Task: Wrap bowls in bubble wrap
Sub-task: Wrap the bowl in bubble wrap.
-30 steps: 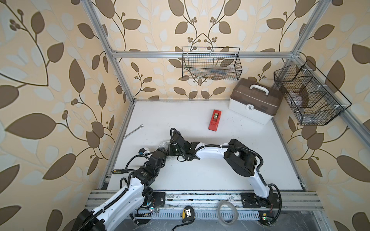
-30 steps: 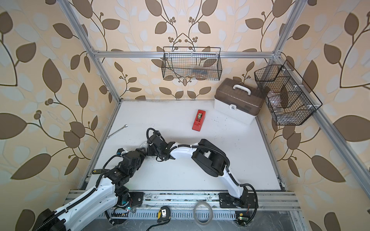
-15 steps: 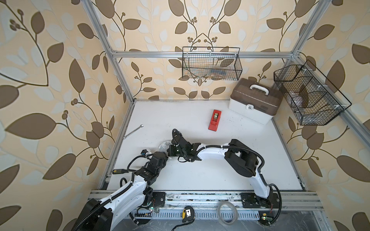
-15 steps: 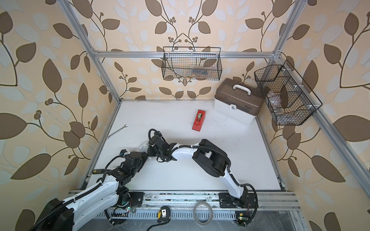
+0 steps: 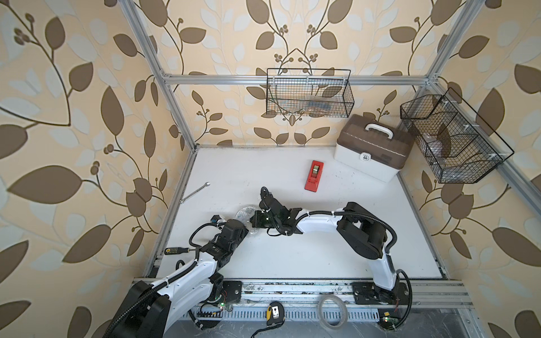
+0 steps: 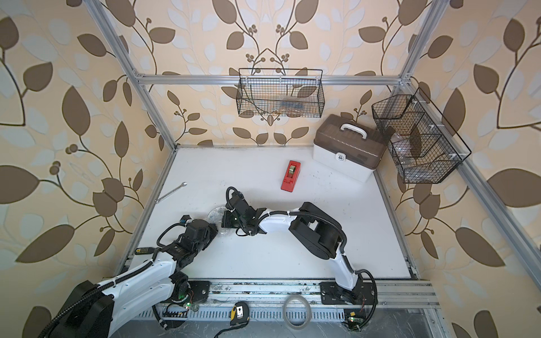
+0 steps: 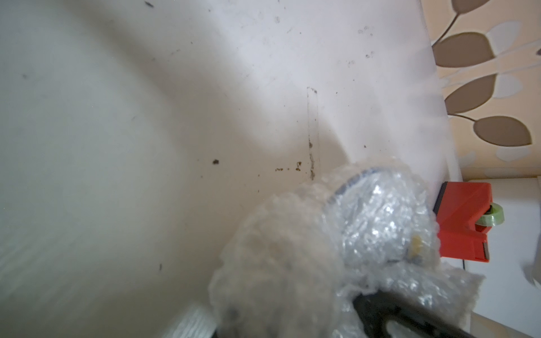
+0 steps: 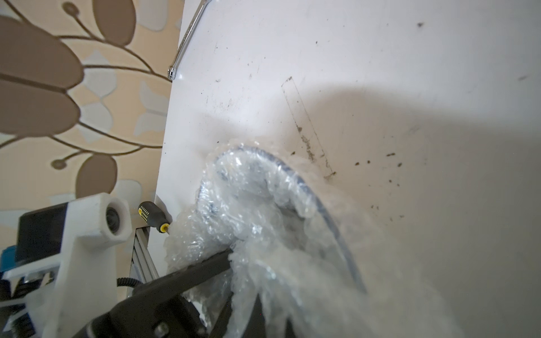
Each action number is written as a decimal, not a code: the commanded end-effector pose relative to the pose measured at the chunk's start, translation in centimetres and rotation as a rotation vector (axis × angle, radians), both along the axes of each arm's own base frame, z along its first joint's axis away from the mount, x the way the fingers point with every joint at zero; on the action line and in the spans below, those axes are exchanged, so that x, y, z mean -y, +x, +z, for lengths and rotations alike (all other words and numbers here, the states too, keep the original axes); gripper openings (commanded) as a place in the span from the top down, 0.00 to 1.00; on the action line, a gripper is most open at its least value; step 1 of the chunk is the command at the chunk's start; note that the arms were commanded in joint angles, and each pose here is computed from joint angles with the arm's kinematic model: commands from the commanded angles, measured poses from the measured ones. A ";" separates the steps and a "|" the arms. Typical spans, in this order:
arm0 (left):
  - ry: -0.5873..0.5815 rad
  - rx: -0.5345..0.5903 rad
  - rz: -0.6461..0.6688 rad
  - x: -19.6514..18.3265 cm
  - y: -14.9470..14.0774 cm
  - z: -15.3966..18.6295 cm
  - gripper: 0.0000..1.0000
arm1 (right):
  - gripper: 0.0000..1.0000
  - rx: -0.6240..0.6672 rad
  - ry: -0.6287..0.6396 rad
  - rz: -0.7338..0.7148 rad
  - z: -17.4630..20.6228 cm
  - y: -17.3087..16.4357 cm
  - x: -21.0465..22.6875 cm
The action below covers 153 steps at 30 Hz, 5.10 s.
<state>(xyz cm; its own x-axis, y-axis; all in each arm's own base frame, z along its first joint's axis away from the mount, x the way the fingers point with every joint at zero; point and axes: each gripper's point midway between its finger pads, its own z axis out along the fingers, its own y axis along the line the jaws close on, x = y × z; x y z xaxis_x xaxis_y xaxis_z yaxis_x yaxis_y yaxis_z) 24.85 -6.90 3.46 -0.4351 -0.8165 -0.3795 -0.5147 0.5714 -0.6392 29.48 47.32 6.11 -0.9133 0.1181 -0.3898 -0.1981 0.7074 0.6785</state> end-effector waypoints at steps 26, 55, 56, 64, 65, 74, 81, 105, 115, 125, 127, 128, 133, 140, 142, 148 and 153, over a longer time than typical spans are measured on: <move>0.027 -0.118 -0.346 5.7 -0.8 1.1 1.00 | 0.75 0.022 0.180 0.090 7.3 -0.2 5.2; 0.133 -0.176 -0.711 12.7 -4.4 0.2 1.00 | 0.65 0.130 -0.176 0.341 4.7 -11.4 12.7; 0.134 -0.176 -0.711 12.6 -4.5 0.3 1.00 | 0.65 0.132 -0.194 0.335 4.4 -11.2 12.9; 0.131 -0.177 -0.715 12.2 -5.0 0.4 1.00 | 0.63 0.196 -0.279 0.321 5.1 -9.6 12.9; 0.131 -0.176 -0.717 12.2 -5.0 0.4 1.00 | 0.63 0.197 -0.279 0.326 5.1 -9.5 12.8; 0.125 -0.180 -0.722 12.6 -4.8 0.2 1.00 | 0.64 0.191 -0.275 0.396 4.2 -9.2 11.1; 0.121 -0.183 -0.733 12.6 -5.2 -0.4 1.00 | 0.92 0.179 -0.272 0.380 3.3 -7.6 11.2; 0.123 -0.167 -0.692 11.1 -6.0 -1.0 0.94 | 1.00 0.168 -0.404 0.285 -1.7 -2.0 11.2; 0.127 -0.175 -0.725 12.5 -5.3 -0.3 0.98 | 1.00 0.199 -0.281 0.336 0.2 -2.9 7.5; 0.156 -0.220 -0.743 13.7 -4.5 -0.9 0.76 | 1.00 0.190 -0.331 0.248 -1.5 -1.7 8.8; 0.173 -0.228 -0.718 13.0 -4.6 -0.6 0.67 | 1.00 0.187 -0.342 0.233 -1.8 -1.6 9.3; 0.186 -0.228 -0.703 12.6 -4.6 -0.3 0.63 | 1.00 0.190 -0.339 0.228 -1.7 -1.5 9.3; 0.254 -0.207 -0.626 10.3 -4.4 1.5 0.51 | 1.00 0.192 -0.348 0.212 -1.6 -1.2 9.6; 0.274 -0.146 -0.517 8.2 -4.0 4.1 0.38 | 1.00 0.192 -0.350 0.204 -1.9 -1.1 9.5; 0.276 -0.126 -0.487 7.6 -3.8 4.6 0.35 | 1.00 0.194 -0.352 0.202 -1.8 -1.1 9.4; 0.196 -0.027 -0.481 8.0 -3.6 6.3 0.23 | 1.00 0.192 -0.361 0.200 -2.0 -0.9 9.4; 0.080 0.046 -0.574 10.6 -3.8 7.1 0.17 | 1.00 0.184 -0.372 0.197 -2.2 -0.9 9.4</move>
